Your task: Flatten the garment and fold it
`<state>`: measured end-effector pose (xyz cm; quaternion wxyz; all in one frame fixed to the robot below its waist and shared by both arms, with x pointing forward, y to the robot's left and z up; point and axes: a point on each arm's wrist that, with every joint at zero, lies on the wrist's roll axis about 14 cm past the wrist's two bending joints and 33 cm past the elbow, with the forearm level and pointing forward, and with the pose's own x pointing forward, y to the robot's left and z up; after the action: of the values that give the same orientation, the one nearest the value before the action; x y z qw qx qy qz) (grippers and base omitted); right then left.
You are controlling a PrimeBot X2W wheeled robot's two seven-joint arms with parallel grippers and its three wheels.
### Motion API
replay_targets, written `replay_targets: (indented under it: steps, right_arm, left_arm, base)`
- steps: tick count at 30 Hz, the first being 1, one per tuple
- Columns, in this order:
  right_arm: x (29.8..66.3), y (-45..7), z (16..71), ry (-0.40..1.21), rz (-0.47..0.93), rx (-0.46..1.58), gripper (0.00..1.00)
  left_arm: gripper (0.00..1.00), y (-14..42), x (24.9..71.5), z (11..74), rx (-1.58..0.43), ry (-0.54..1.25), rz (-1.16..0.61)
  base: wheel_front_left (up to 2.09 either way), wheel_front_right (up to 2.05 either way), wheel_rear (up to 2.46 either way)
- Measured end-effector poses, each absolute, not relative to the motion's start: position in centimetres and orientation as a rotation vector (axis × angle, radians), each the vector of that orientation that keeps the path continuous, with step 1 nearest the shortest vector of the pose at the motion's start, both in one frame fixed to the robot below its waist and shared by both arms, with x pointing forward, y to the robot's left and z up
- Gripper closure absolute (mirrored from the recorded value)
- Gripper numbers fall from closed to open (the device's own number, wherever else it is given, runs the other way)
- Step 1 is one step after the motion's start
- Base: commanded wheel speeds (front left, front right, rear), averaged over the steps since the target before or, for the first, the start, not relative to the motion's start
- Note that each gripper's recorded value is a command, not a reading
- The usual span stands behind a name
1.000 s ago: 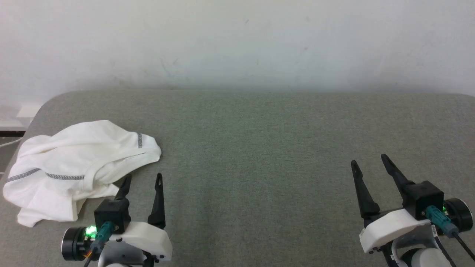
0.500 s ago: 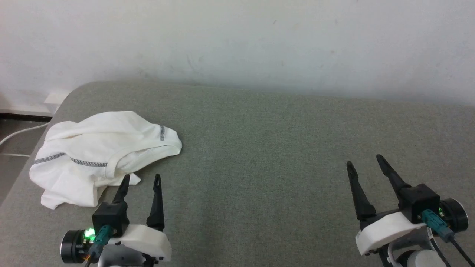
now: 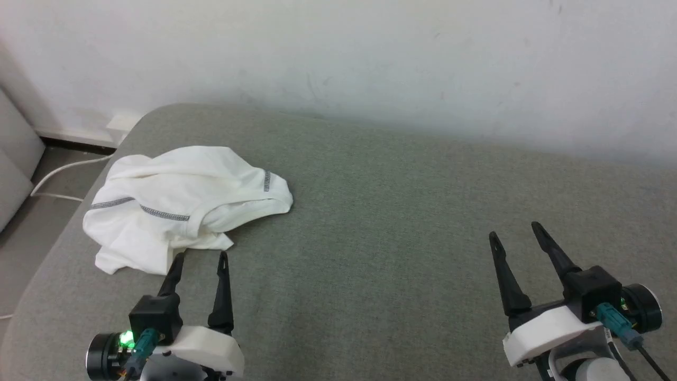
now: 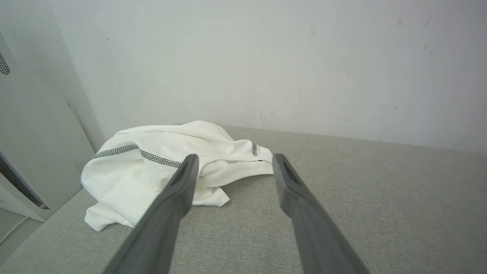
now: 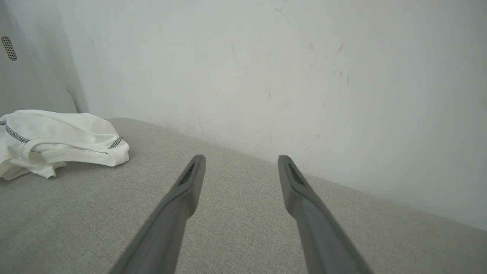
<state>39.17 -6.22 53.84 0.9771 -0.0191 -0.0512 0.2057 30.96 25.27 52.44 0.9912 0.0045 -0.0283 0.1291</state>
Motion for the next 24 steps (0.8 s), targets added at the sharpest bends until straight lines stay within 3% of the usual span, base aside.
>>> replay_targets:
  steps: [24]
  right_arm:
    - [39.3,-0.3,54.1,-0.143,0.582,-0.020,0.00]
  left_arm:
    - [0.00,28.9,26.3,52.3,0.005,-0.083,0.419]
  base:
    - [0.00,0.00,0.00]
